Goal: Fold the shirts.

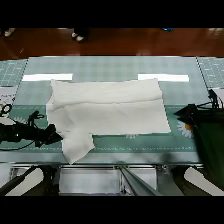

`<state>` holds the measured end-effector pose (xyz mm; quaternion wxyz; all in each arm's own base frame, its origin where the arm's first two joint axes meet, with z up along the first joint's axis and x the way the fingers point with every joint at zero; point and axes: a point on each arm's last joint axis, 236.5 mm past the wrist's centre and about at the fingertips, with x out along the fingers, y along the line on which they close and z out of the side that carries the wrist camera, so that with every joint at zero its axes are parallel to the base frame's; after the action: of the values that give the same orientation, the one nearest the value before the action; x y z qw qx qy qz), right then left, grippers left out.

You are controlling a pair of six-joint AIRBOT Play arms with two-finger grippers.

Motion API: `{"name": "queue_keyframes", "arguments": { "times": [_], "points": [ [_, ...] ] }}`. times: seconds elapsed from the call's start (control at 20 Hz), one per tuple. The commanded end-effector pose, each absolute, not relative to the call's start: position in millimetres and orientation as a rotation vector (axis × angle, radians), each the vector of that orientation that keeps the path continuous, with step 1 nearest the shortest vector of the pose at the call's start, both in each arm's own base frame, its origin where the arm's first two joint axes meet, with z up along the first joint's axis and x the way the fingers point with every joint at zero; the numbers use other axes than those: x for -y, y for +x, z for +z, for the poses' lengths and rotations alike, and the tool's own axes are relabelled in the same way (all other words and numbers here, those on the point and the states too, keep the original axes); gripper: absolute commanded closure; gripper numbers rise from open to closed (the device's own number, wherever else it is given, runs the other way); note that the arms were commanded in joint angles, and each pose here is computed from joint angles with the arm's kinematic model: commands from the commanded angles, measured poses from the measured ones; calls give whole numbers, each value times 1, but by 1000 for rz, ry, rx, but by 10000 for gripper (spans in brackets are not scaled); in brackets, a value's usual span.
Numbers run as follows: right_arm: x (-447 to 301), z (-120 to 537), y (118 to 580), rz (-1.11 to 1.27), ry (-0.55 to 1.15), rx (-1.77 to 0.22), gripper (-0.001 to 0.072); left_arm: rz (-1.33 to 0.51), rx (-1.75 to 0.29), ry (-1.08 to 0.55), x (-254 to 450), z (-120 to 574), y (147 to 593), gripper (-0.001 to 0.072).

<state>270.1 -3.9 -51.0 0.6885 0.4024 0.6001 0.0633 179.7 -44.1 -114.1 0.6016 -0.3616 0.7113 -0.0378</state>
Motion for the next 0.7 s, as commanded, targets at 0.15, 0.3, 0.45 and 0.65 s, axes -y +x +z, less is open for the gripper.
{"name": "queue_keyframes", "arguments": {
  "times": [0.15,0.3,0.45,0.65],
  "points": [
    [-3,-85,211,58,941,-1570,297,-143,-1612,-884,57,-97,186,691],
    [-7,-93,217,75,972,-1567,298,-144,-1612,-883,57,-97,186,691],
    [-21,-104,226,111,996,-1582,297,-148,-1612,-885,58,-96,186,691],
    [-48,-115,254,163,1009,-1539,298,-149,-1611,-887,59,-96,187,691]
  ]
}}
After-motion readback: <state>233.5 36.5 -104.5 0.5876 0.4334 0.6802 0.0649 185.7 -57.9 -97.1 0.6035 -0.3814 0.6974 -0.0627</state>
